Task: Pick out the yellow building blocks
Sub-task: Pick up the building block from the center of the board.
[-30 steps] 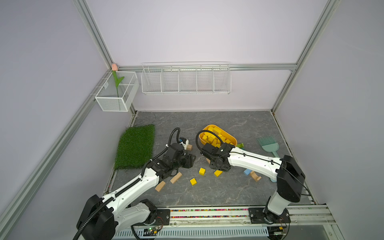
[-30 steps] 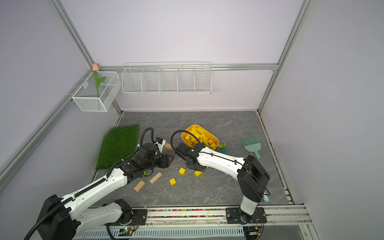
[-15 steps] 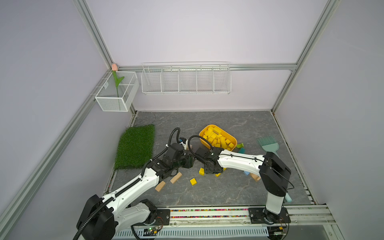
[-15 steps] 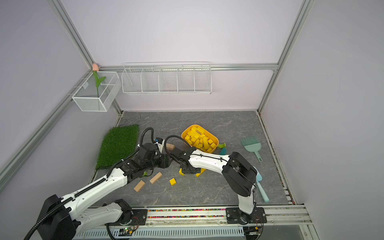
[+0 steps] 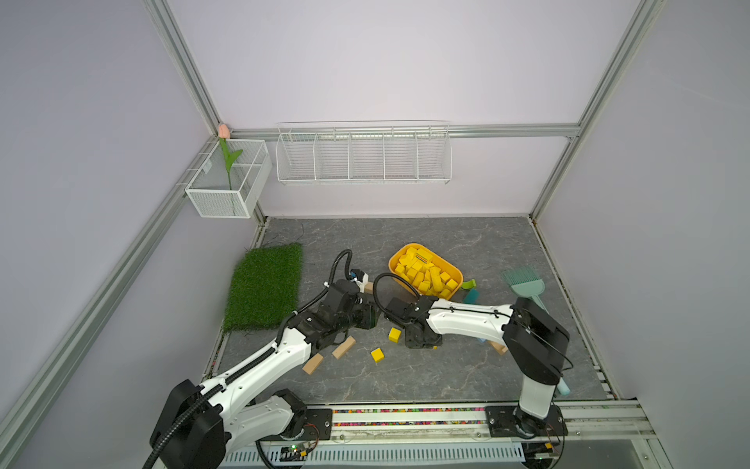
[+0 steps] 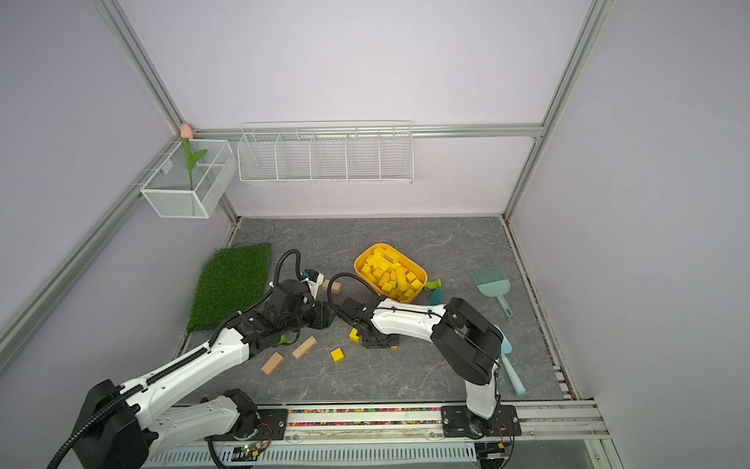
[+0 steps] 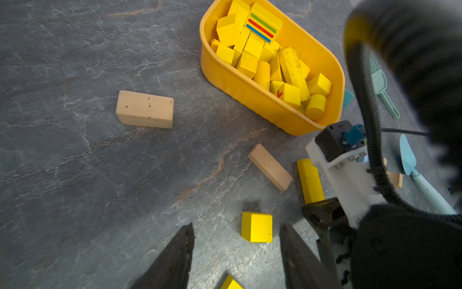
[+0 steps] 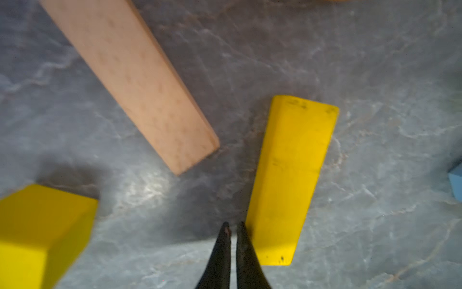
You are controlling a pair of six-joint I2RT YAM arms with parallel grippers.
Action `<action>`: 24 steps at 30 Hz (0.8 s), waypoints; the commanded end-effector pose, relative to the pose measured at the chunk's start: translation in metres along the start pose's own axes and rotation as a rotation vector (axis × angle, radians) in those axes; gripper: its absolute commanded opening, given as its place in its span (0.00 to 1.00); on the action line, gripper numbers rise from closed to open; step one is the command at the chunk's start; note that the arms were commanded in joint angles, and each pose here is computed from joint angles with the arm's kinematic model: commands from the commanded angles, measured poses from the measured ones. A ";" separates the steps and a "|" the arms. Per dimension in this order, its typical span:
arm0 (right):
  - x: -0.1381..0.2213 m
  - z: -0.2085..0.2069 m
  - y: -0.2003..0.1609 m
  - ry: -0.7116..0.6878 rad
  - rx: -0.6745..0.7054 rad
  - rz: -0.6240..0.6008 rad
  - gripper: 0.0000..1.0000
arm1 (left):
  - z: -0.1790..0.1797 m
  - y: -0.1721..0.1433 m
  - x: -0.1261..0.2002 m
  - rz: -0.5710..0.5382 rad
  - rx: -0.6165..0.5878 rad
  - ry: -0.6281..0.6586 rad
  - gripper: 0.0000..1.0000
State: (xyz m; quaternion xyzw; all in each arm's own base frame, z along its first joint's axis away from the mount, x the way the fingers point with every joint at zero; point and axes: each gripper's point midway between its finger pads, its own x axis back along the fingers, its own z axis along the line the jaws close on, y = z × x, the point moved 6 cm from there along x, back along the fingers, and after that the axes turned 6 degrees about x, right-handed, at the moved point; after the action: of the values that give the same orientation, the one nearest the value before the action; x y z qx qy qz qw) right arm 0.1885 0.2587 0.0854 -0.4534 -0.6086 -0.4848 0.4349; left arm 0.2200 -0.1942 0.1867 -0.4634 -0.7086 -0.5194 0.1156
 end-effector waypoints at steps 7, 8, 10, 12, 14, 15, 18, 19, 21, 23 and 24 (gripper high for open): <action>0.037 -0.031 -0.012 -0.009 -0.020 -0.085 0.26 | 0.000 0.003 -0.002 -0.007 0.020 -0.007 0.57; 0.038 -0.033 -0.011 -0.012 -0.006 -0.094 0.33 | 0.000 0.003 -0.002 -0.007 0.020 -0.006 0.57; 0.037 -0.033 -0.010 -0.016 0.023 -0.101 0.42 | 0.000 0.003 -0.002 -0.005 0.020 -0.006 0.57; 0.034 -0.033 -0.010 -0.010 0.057 -0.104 0.48 | 0.000 0.003 -0.002 -0.005 0.020 -0.004 0.57; 0.033 -0.035 -0.011 -0.004 0.080 -0.115 0.53 | 0.000 0.003 -0.002 -0.005 0.019 -0.002 0.57; 0.032 -0.037 -0.012 -0.002 0.086 -0.122 0.58 | 0.000 0.003 -0.002 -0.005 0.020 -0.002 0.57; 0.025 -0.039 -0.013 0.054 0.066 -0.116 0.62 | 0.000 0.003 -0.003 -0.004 0.020 -0.002 0.58; 0.022 -0.041 -0.013 0.071 0.055 -0.109 0.63 | -0.001 0.004 -0.003 -0.003 0.020 -0.004 0.57; 0.016 -0.043 -0.012 0.107 0.037 -0.096 0.64 | 0.000 0.003 -0.005 0.003 0.020 -0.001 0.57; 0.014 -0.040 -0.011 0.144 0.043 -0.096 0.64 | 0.000 0.003 -0.005 0.006 0.021 0.000 0.57; 0.014 -0.038 -0.009 0.155 0.050 -0.101 0.64 | 0.000 0.003 -0.005 0.008 0.021 0.002 0.58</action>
State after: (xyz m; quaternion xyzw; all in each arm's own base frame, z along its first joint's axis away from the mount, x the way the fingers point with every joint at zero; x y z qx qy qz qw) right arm 0.1765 0.2121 0.1012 -0.4050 -0.6195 -0.5047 0.4445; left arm 0.2211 -0.1953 0.1812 -0.4670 -0.7045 -0.5199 0.1237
